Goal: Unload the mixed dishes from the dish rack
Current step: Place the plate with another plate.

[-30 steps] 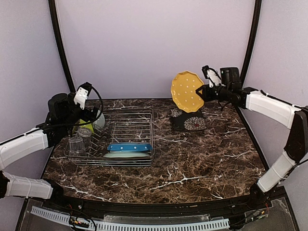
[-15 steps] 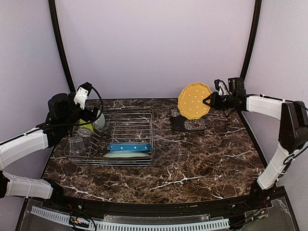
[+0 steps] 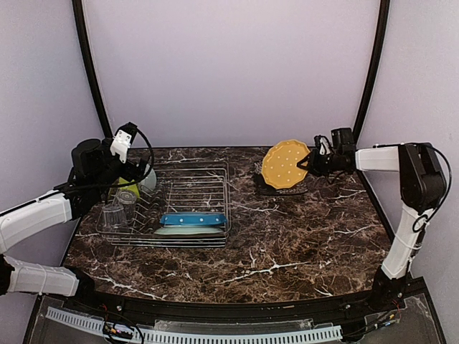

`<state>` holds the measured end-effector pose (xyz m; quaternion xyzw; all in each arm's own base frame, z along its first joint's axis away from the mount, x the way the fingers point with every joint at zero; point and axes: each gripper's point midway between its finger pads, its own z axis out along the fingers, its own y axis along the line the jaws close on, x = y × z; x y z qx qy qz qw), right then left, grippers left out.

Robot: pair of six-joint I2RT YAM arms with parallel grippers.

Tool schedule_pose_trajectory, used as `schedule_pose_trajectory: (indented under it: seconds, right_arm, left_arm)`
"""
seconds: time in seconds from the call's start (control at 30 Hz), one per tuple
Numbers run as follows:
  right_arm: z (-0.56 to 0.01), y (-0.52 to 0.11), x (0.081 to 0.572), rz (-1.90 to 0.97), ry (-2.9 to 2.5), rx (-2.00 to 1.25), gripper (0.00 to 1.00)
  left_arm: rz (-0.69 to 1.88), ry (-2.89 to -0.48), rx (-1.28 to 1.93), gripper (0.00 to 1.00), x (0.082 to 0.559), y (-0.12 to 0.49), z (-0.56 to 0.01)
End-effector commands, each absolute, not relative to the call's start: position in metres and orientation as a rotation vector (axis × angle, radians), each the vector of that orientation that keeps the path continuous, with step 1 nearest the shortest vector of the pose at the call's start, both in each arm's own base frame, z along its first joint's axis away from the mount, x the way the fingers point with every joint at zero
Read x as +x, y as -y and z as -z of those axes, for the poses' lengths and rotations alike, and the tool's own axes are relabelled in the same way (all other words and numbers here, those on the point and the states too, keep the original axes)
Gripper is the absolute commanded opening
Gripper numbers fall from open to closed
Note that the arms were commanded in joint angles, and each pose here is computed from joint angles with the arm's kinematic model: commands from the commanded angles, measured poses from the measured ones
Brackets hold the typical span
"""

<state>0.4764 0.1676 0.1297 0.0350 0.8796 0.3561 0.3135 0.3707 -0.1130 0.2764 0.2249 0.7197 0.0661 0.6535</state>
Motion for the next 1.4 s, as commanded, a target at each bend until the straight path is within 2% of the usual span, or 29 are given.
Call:
schedule_pose_trajectory:
  seconds: [0.0, 0.23, 0.63, 0.8, 1.37]
  right_arm:
    - [-0.181, -0.179, 0.503, -1.023, -2.123, 0.003, 0.02]
    - [-0.165, -0.183, 0.509, -1.052, -2.155, 0.012, 0.06]
    - [-0.144, -0.179, 0.513, -1.033, -2.214, 0.052, 0.32]
    - [-0.137, -0.175, 0.513, -0.993, -2.247, 0.058, 0.39]
    - [-0.106, -0.164, 0.512, -0.880, -2.337, 0.080, 0.47]
  left_arm:
    - [-0.137, -1.625, 0.500, 0.99, 0.370, 0.113, -0.280]
    - [-0.132, -1.624, 0.503, 0.99, 0.370, 0.114, -0.279]
    - [-0.126, -1.624, 0.500, 0.99, 0.370, 0.114, -0.280]
    - [-0.124, -1.627, 0.501, 0.99, 0.371, 0.115, -0.278]
    - [-0.118, -1.631, 0.511, 0.99, 0.371, 0.116, -0.276]
